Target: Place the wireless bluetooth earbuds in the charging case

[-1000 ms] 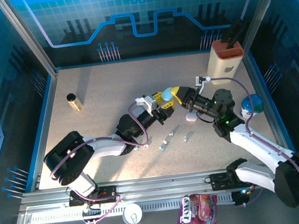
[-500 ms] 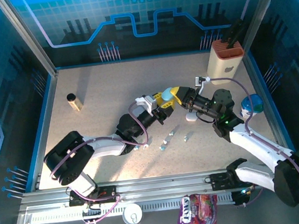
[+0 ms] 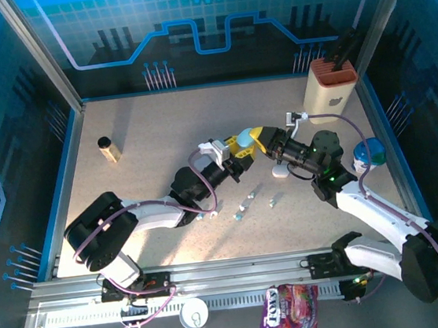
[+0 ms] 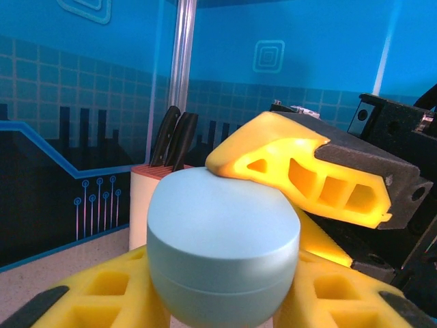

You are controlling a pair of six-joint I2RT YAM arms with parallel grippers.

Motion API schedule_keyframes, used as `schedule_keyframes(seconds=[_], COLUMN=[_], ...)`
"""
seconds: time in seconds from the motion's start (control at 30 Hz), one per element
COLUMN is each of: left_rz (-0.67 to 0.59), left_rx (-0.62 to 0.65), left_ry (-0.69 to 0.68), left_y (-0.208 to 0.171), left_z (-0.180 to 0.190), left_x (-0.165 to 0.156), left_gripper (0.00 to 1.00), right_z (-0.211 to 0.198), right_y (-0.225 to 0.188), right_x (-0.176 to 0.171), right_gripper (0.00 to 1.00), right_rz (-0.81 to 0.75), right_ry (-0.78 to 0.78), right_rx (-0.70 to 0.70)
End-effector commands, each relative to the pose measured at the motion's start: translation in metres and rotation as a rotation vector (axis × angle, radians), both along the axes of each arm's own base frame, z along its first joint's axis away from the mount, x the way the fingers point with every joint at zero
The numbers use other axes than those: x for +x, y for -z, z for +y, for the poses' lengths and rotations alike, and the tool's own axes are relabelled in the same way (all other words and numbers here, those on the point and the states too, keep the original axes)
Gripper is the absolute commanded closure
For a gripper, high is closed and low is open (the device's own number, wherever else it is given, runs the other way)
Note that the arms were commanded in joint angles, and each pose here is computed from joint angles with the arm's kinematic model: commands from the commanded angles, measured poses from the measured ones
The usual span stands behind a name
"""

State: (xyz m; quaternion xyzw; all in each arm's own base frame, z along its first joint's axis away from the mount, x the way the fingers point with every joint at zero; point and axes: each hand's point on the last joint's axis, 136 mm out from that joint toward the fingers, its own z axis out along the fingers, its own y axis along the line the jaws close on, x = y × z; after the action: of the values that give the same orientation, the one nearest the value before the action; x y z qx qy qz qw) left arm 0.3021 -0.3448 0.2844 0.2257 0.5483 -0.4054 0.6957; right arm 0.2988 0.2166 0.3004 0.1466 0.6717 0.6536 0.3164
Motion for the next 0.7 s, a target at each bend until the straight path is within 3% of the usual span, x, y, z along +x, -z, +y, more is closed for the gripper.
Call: schedule_keyframes(seconds=[0.0,0.17,0.4,0.67], left_rz=[-0.076,-0.082,-0.054,-0.019], left_rx=[-0.05,-0.029,0.0,0.03], left_ry=[0.045,0.047,0.038,0.118], left_y=[-0.026,-0.02,-0.004,0.014], left_z=[-0.003,-0.003,0.005,0.011], left_x=[-0.012,-0.014,-0.013,-0.019], left_gripper=[0.7,0.71,0.69,0.69], right_z=[0.005,0.003,-0.007,-0.036], right_y=[0.021,0.02,0.012,0.011], right_x=[-0.002,-0.002,0.0,0.002], right_gripper=[1.0,0.92,0.54,0.29], right_rz=[0.051,0.044,0.015,-0.043], right_ry=[-0.02,-0.012,0.021,0.093], right_rx=[-0.034,-0.042,-0.056,-0.163])
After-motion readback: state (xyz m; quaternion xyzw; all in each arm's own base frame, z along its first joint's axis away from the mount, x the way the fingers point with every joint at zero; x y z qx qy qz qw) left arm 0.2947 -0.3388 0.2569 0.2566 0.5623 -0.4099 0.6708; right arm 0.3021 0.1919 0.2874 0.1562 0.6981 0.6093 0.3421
